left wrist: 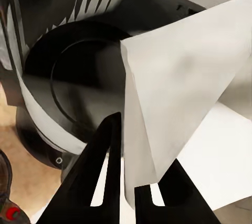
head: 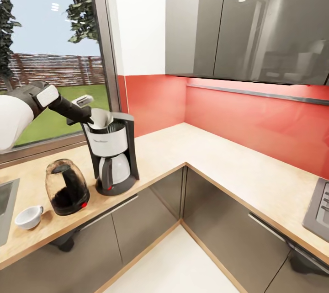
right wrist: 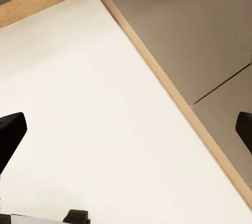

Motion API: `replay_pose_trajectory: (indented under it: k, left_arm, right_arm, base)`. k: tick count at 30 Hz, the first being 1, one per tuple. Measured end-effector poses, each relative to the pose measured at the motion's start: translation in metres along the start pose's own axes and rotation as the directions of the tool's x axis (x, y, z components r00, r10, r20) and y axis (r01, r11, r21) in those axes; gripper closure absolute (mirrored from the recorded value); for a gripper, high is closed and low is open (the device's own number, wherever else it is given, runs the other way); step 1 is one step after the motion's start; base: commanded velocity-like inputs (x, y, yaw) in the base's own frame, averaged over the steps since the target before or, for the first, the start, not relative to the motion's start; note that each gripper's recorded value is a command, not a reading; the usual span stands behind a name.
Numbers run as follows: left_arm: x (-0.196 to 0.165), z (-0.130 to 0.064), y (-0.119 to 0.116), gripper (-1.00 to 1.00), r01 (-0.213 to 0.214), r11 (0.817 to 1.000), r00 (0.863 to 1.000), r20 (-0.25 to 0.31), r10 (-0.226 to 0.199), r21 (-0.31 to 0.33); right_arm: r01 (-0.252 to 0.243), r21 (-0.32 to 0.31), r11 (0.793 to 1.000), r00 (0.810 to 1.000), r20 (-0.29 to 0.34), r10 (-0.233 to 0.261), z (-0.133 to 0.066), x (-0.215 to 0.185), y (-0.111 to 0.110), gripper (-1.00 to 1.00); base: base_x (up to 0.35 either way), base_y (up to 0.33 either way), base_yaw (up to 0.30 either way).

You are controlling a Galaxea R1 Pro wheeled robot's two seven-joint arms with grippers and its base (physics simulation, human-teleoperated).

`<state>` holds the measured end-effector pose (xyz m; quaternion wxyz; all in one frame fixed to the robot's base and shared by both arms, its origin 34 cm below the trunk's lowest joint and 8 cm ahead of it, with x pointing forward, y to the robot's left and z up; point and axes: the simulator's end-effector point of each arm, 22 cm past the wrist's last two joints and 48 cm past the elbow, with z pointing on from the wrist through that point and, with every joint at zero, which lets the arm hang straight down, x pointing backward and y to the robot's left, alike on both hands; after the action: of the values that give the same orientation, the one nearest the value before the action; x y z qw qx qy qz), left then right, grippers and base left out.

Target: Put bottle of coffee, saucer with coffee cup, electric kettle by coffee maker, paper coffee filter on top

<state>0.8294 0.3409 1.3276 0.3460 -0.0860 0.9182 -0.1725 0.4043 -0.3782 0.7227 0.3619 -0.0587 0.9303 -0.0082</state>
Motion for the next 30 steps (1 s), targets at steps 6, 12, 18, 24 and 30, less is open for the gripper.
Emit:
replay_pose_trajectory:
  k: [6,12,18,24,30]
  left_arm:
    - [0.01,0.009,0.006,1.0,0.005,1.0,1.0,-0.019,-0.005,-0.007]
    - [0.015,0.014,0.008,1.0,0.007,1.0,1.0,-0.03,-0.007,-0.01]
    - [0.016,0.015,0.008,1.0,0.008,1.0,0.999,-0.031,-0.008,-0.009]
    - [0.013,0.013,0.006,-1.0,0.007,1.0,1.0,-0.022,-0.007,-0.003]
    - [0.012,0.013,0.006,-1.0,0.006,1.0,1.0,-0.02,-0.006,-0.003]
  right_arm:
    - [0.0,0.0,1.0,1.0,0.0,0.0,0.0,0.0,0.0,-1.0]
    - [0.0,0.0,1.0,1.0,0.0,0.0,0.0,0.0,0.0,-1.0]
    - [0.0,0.0,1.0,1.0,0.0,0.0,0.0,0.0,0.0,-1.0]
    - [0.0,0.0,1.0,1.0,0.0,0.0,0.0,0.0,0.0,-1.0]
    - [0.0,0.0,1.0,1.0,0.0,0.0,0.0,0.0,0.0,-1.0]
  base:
    - [0.049,0.035,0.0]
    - [0.003,0.002,0.0]
    - [0.0,0.0,0.0]
    - [0.0,0.0,0.0]
    - [0.0,0.0,0.0]
